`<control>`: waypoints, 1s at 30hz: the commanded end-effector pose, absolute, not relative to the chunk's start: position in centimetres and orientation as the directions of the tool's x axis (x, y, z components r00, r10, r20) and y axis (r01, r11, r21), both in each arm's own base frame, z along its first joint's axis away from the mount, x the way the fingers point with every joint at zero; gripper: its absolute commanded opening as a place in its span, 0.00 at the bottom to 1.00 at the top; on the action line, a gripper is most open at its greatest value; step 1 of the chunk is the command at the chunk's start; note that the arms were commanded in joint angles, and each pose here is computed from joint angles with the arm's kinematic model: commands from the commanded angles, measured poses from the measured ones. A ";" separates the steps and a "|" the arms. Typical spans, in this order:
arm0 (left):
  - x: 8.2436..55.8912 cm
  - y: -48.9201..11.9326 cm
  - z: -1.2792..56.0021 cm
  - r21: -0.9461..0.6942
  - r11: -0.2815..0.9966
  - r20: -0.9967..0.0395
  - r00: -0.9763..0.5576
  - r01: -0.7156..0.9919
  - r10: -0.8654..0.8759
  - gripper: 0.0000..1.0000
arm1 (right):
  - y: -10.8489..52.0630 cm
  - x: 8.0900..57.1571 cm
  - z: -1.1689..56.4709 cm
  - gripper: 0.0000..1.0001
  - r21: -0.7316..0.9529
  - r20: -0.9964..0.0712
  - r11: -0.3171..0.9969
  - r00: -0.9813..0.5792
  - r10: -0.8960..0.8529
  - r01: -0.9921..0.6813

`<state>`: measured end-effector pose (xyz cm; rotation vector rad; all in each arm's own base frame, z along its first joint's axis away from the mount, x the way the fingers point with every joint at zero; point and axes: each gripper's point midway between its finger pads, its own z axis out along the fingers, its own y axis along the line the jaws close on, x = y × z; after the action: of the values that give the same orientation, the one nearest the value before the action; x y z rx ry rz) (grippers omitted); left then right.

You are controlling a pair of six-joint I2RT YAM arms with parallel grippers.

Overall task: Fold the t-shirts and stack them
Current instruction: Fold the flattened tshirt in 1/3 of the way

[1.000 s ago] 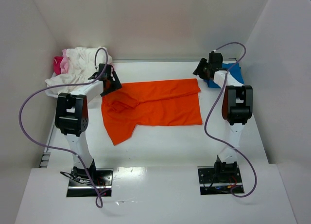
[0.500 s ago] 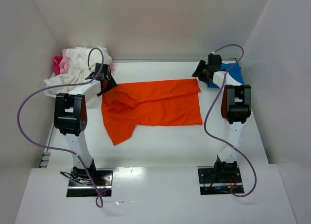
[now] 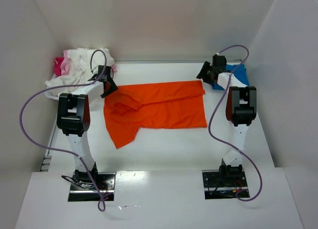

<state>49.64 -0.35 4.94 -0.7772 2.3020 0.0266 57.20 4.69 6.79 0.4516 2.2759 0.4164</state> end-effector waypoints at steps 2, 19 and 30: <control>50.3 1.3 4.4 -0.160 0.798 -0.633 -0.560 -0.580 -0.535 0.52 | 5.1 58.1 8.4 0.56 0.424 -0.653 0.892 -0.630 0.420 0.155; 52.9 2.7 7.7 -0.114 0.819 -0.712 -0.529 -0.562 -0.462 0.00 | 4.9 58.2 8.8 0.47 0.414 -0.665 0.898 -0.623 0.412 0.152; 54.7 4.4 10.4 -0.021 0.840 -0.783 -0.514 -0.542 -0.352 0.01 | 4.9 57.8 8.6 0.47 0.413 -0.659 0.898 -0.629 0.412 0.156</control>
<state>53.39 3.00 8.70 -0.6966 2.2124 0.2055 57.01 4.66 6.63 0.4458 2.2862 0.4112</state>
